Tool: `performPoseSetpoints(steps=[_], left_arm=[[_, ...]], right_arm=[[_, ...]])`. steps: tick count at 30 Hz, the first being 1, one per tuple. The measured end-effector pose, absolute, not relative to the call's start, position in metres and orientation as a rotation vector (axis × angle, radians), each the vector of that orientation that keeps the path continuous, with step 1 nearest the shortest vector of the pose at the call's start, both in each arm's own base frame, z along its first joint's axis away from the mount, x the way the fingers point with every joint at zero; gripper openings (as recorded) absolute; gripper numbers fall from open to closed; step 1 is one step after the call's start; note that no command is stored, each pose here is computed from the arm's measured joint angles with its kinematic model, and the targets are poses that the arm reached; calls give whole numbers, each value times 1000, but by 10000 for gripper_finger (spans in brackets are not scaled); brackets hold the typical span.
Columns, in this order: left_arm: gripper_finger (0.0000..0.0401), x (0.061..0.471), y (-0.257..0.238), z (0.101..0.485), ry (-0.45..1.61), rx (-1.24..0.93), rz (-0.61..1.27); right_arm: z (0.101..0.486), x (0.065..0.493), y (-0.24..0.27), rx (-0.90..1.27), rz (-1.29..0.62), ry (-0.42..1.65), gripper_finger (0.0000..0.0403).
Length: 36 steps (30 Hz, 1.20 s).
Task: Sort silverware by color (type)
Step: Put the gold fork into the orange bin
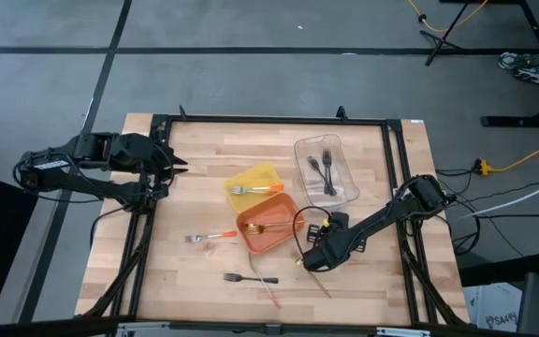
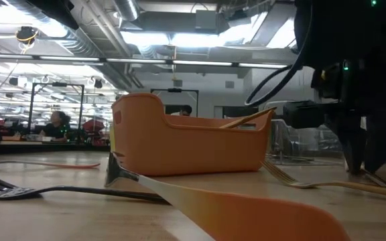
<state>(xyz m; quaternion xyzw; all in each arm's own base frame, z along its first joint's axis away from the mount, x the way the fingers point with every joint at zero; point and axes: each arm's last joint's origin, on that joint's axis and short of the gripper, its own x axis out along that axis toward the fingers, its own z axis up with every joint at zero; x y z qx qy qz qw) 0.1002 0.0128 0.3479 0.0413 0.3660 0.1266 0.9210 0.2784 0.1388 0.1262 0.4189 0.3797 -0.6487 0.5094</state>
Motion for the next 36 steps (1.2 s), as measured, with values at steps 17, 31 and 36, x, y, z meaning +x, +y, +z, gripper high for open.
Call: performPoseSetpoints(steps=[17, 31, 36], left_arm=[[77, 100, 13, 348, 753, 87, 263], [77, 100, 13, 348, 753, 88, 263], [77, 100, 13, 348, 753, 88, 263]], right_arm=[[124, 278, 138, 990, -1531, 932, 74], [123, 278, 138, 993, -1539, 948, 6], [124, 278, 138, 984, -1540, 957, 3]])
